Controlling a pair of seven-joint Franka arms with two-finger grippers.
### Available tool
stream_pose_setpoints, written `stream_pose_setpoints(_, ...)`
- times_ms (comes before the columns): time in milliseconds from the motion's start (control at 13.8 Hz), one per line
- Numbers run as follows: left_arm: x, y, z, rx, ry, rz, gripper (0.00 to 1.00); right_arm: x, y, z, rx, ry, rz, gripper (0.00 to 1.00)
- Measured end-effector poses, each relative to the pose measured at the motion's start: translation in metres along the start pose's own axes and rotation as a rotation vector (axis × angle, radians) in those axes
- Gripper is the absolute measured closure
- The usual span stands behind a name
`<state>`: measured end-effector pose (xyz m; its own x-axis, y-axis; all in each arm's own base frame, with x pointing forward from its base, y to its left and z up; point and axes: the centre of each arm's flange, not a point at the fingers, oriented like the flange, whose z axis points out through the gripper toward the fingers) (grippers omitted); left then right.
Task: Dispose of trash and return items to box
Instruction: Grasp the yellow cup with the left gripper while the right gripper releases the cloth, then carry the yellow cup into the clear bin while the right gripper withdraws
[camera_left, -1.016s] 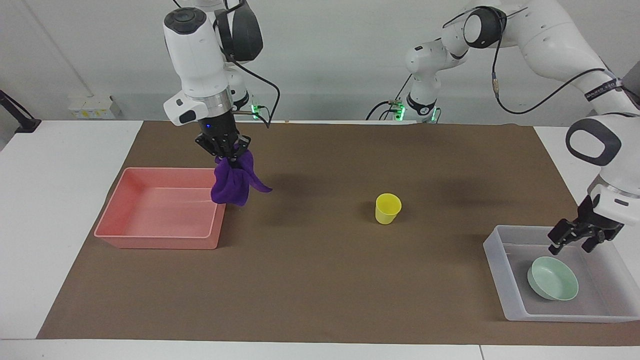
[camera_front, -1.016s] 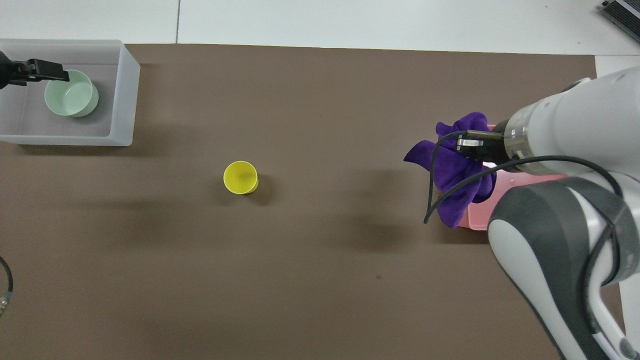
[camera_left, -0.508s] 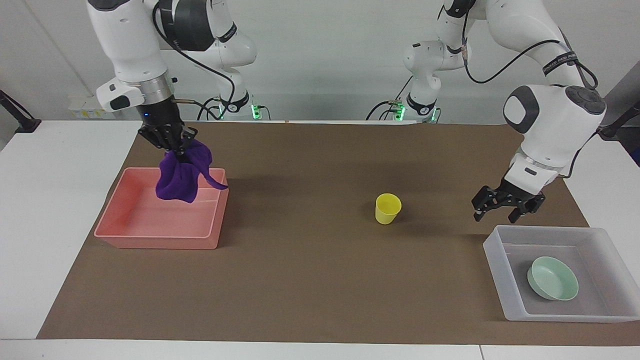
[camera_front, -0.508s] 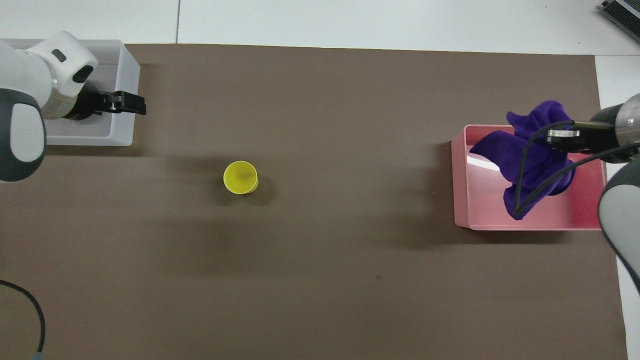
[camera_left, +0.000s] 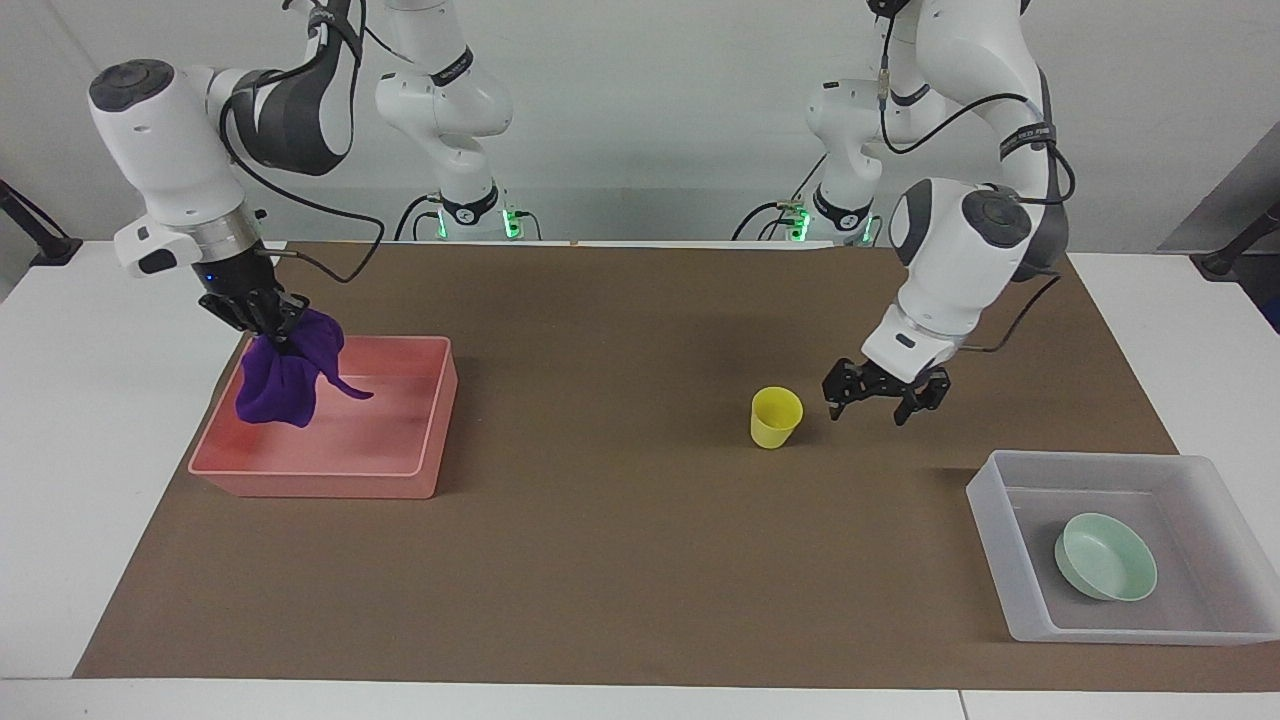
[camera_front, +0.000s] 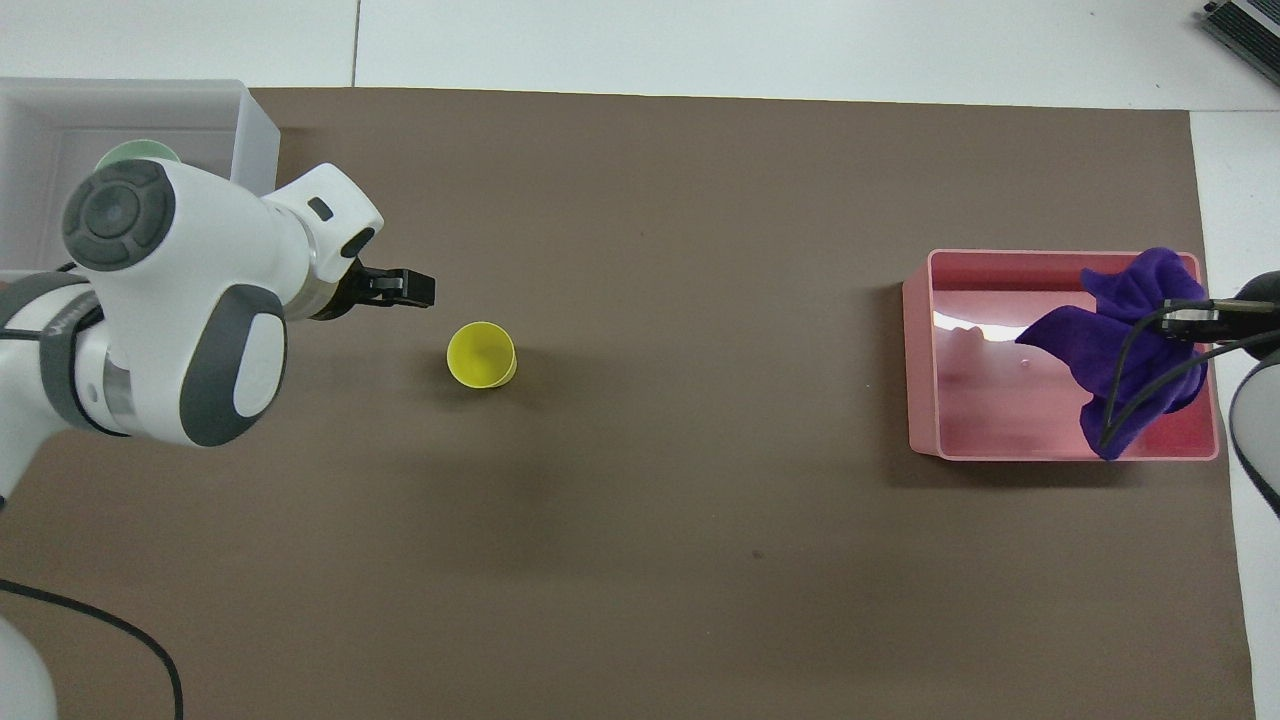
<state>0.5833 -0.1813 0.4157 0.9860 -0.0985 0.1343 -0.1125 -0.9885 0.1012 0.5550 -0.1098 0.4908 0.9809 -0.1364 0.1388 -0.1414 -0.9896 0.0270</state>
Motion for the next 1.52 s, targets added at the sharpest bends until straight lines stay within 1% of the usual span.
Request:
stream_pose_setpoints(145, -0.02, 0.014, 0.022, -0.001, 0.003, 0.014, 0.0, -0.004, -0.004, 0.034, 0.001, 0.001, -0.005, 0.94)
stream_pose_setpoints(290, -0.031, 0.021, 0.036, -0.001, -0.001, 0.029, 0.0, -0.011, -0.005, 0.065, 0.001, -0.02, -0.008, 0.94)
stream_pose_setpoints(435, -0.039, 0.027, 0.047, -0.005, 0.019, 0.042, 0.0, -0.015, -0.007, 0.088, 0.001, -0.023, -0.01, 0.94)
stream_pose_setpoints(508, -0.044, 0.031, 0.054, -0.006, 0.021, 0.049, 0.02, -0.018, -0.008, 0.097, 0.002, -0.032, -0.009, 0.94)
stream_pose_setpoints(580, -0.048, 0.032, 0.06, -0.005, 0.018, 0.052, 0.11, -0.019, -0.009, 0.106, 0.002, -0.038, -0.009, 0.94)
stream_pose_setpoints(653, -0.05, 0.032, 0.063, -0.005, 0.015, 0.054, 0.22, -0.018, -0.011, 0.115, 0.002, -0.035, -0.007, 0.93)
stream_pose_setpoints(725, -0.051, 0.032, 0.064, -0.005, 0.017, 0.054, 0.38, -0.017, -0.014, 0.123, 0.002, -0.032, -0.005, 0.92)
stream_pose_setpoints(798, -0.05, 0.032, 0.064, -0.005, 0.019, 0.053, 0.48, -0.016, -0.017, 0.131, 0.002, -0.032, -0.003, 0.85)
stream_pose_setpoints(870, -0.05, 0.032, 0.063, -0.006, 0.021, 0.053, 0.61, -0.015, -0.02, 0.136, 0.002, -0.034, 0.0, 0.72)
stream_pose_setpoints(1016, -0.048, 0.031, 0.062, -0.006, 0.028, 0.051, 0.84, -0.015, -0.022, 0.138, 0.002, -0.036, 0.0, 0.52)
stream_pose_setpoints(1088, -0.046, 0.03, 0.058, -0.007, 0.037, 0.049, 0.96, -0.014, -0.022, 0.136, 0.002, -0.032, 0.0, 0.4)
stream_pose_setpoints(1161, -0.043, 0.029, 0.052, -0.008, 0.048, 0.046, 0.97, -0.012, -0.022, 0.132, 0.002, -0.024, -0.001, 0.3)
stream_pose_setpoints(1233, -0.039, 0.026, 0.045, -0.009, 0.06, 0.04, 0.97, -0.008, -0.023, 0.125, 0.003, -0.013, -0.002, 0.18)
stream_pose_setpoints(1306, -0.033, 0.021, 0.036, -0.009, 0.071, 0.029, 0.97, -0.004, -0.023, 0.114, 0.003, -0.009, -0.002, 0.08)
stream_pose_setpoints(1378, -0.025, 0.013, 0.024, -0.007, 0.079, 0.013, 0.97, 0.0, -0.023, 0.098, 0.003, -0.012, -0.003, 0.01)
stream_pose_setpoints(1523, -0.004, -0.015, -0.008, -0.002, 0.103, -0.039, 0.97, 0.007, -0.024, 0.061, 0.004, -0.028, -0.006, 0.0)
